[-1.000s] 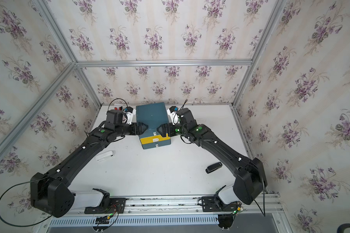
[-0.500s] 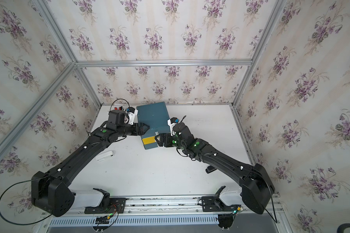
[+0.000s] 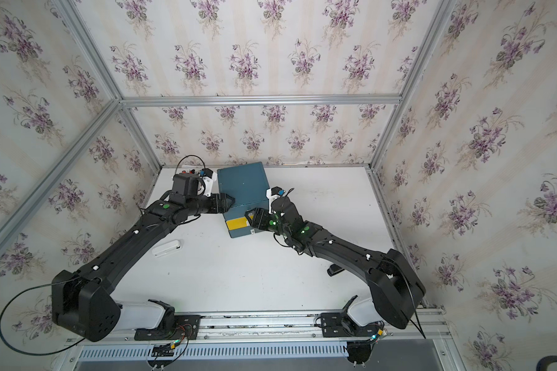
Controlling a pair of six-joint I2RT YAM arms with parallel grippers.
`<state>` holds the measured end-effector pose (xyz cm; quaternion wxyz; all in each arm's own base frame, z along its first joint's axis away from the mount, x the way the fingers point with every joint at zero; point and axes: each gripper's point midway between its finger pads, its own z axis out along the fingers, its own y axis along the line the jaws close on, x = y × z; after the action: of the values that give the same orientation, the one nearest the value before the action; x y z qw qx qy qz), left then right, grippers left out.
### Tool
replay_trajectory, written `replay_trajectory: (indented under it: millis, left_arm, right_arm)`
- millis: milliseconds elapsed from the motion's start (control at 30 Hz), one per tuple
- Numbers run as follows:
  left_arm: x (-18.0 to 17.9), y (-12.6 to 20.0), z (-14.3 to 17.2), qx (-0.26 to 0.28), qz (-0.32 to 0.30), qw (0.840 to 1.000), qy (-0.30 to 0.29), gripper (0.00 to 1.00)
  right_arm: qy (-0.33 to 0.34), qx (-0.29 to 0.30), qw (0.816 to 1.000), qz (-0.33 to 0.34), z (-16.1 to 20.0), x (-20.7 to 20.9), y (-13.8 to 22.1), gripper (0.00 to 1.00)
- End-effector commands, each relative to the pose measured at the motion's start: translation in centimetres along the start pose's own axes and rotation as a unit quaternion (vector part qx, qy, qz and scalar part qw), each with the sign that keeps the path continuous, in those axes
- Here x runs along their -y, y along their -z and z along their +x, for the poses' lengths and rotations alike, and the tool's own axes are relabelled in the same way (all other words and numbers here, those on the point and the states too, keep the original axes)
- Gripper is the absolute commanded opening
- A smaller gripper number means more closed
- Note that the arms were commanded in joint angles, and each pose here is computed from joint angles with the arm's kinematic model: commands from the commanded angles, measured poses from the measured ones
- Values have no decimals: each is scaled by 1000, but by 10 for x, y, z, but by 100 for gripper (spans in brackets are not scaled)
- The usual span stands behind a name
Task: Take the seed bags out of the drawer
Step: Open the drawer in the storage box.
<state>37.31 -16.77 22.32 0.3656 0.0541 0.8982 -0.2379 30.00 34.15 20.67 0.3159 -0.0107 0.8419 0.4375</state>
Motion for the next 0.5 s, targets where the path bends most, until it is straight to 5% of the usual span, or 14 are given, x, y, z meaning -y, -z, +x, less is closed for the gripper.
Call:
replay_trajectory:
  millis: [0,467]
  left_arm:
    - [-2,-1,0,-3,-4,1000,-5,80]
    - [-7,-8,7,-17,-8,1000,0,69]
  right_arm:
    - [-14,18,1000,-17,-9,-9,-3,64]
    - [-29,21,999,-20,-13,-10,-18,46]
